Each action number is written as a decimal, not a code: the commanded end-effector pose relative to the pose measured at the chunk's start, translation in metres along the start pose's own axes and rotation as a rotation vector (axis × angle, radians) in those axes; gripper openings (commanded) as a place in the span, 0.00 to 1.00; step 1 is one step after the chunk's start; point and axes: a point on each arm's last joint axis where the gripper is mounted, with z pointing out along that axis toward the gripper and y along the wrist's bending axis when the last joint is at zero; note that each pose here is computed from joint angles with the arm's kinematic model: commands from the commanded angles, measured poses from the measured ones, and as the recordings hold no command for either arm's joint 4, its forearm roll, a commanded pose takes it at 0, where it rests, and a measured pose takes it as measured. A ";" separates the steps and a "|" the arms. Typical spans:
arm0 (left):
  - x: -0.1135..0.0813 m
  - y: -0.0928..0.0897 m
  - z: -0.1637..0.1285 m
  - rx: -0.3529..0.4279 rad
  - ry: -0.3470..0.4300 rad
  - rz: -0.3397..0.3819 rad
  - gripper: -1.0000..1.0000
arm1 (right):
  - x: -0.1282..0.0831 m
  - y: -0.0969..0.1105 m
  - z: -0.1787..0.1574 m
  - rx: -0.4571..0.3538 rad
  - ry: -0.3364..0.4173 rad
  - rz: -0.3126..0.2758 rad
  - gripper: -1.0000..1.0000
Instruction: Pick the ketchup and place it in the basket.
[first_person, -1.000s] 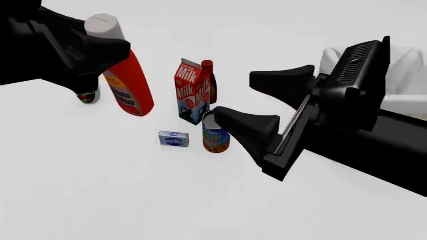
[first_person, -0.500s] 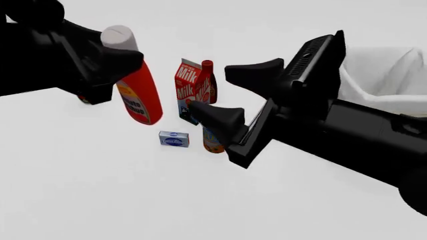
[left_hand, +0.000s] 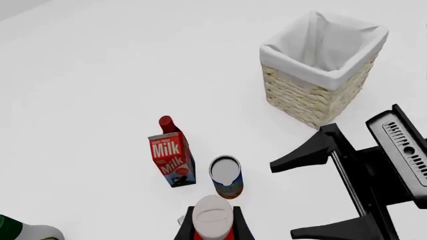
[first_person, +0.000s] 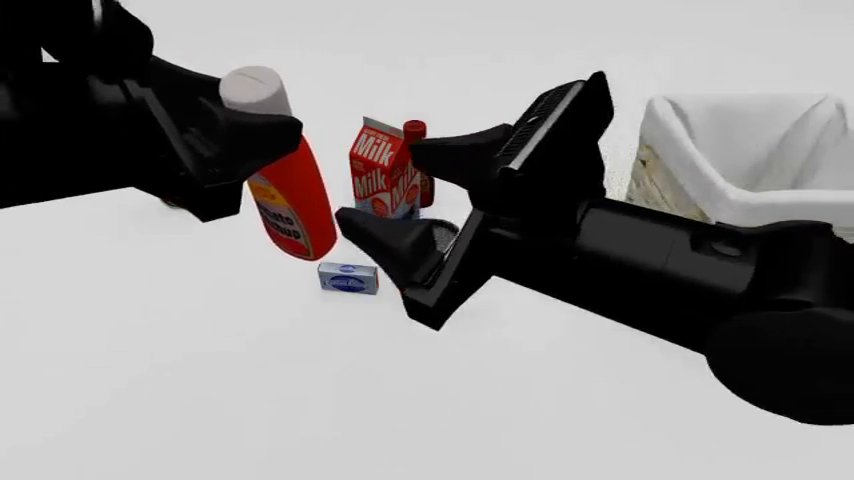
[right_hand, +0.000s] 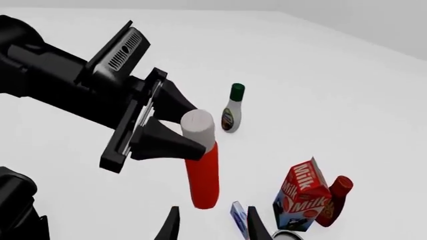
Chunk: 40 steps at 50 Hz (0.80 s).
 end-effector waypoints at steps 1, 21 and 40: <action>0.000 -0.001 0.002 0.004 -0.002 0.016 0.00 | -0.001 0.001 0.013 -0.005 0.004 -0.007 1.00; 0.000 -0.004 0.008 0.018 0.001 0.013 0.00 | -0.001 0.006 0.032 -0.021 -0.001 0.018 1.00; 0.001 -0.001 0.010 0.006 0.005 0.005 0.00 | 0.003 0.011 0.050 -0.035 0.007 0.024 1.00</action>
